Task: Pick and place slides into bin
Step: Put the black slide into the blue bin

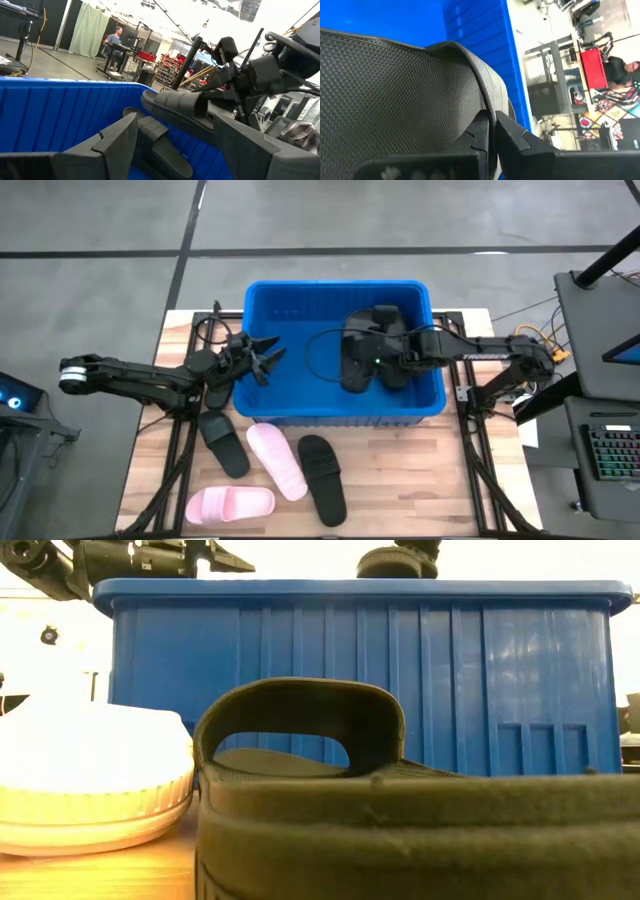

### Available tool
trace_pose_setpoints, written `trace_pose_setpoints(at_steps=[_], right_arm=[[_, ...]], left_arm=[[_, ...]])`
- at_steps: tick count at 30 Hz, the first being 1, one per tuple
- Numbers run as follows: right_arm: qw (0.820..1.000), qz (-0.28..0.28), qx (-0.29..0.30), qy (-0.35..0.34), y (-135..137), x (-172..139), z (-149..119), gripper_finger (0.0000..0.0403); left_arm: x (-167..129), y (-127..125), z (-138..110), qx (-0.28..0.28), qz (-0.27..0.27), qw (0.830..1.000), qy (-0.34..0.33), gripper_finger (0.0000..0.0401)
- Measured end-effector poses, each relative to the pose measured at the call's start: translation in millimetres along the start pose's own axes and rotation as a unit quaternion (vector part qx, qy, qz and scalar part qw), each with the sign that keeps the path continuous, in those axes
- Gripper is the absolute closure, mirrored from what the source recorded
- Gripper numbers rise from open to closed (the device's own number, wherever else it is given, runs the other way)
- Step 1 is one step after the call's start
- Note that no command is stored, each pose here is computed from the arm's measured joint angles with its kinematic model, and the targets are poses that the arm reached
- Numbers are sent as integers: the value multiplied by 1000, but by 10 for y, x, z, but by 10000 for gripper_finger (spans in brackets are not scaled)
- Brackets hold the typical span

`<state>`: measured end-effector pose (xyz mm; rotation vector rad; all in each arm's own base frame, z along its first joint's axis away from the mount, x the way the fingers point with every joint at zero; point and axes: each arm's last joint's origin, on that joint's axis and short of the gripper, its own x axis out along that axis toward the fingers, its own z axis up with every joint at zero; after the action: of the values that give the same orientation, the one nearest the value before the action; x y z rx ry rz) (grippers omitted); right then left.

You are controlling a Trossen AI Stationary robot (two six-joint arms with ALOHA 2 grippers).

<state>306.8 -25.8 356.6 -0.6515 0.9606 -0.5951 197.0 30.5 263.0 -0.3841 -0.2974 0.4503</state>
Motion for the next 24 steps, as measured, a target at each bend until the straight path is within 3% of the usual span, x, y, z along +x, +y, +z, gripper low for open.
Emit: trace_pose_setpoints(at_steps=[11, 24], right_arm=[[999, -24, 30, -7, -167, 131, 7, 394], [999, -1, 33, -17, -155, 135, 12, 393]], left_arm=[[0, 0, 0, 0, 0, 1000, 0, 155], [-1, -9, 9, -2, -12, 1000, -1, 155]])
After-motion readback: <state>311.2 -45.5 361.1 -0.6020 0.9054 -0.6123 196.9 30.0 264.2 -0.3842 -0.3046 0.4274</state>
